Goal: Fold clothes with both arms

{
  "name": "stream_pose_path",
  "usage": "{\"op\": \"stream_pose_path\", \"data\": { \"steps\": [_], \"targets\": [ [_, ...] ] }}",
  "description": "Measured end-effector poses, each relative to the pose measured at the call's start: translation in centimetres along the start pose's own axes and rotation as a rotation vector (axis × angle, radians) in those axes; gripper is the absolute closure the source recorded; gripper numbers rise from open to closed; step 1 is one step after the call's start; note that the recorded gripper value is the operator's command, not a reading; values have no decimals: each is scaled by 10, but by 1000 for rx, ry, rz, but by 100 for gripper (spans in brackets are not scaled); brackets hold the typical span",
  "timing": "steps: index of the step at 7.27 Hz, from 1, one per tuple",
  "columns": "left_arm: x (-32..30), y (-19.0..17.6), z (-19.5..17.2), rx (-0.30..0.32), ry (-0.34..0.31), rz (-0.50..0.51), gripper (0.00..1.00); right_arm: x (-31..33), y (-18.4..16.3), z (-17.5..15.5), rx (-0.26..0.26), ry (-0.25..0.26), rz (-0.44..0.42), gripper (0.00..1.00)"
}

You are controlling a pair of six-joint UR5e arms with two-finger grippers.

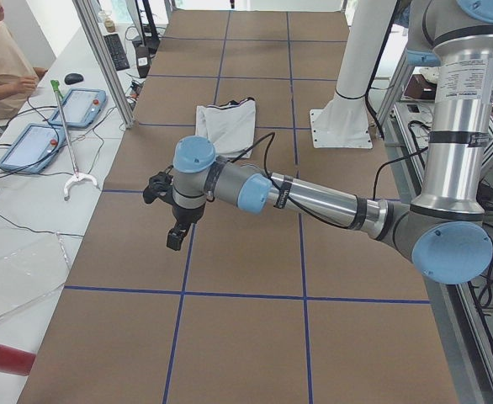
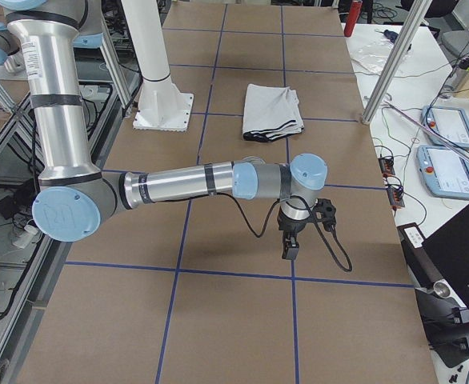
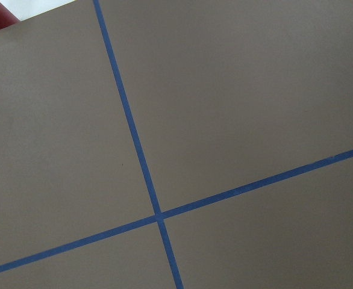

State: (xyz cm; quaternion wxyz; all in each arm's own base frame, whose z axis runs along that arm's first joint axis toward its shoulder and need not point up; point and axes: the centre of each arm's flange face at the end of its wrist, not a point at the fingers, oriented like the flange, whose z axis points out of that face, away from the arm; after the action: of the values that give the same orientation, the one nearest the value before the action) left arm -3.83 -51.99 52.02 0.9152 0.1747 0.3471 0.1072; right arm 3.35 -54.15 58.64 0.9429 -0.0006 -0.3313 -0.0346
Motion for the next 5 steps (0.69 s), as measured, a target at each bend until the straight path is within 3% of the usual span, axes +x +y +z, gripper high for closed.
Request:
{"op": "stream_pose_path", "data": {
  "steps": [5],
  "targets": [
    [-2,29,4,-13,17,-17,0,-13,16,-17,31,-3,-23,0]
  ]
}}
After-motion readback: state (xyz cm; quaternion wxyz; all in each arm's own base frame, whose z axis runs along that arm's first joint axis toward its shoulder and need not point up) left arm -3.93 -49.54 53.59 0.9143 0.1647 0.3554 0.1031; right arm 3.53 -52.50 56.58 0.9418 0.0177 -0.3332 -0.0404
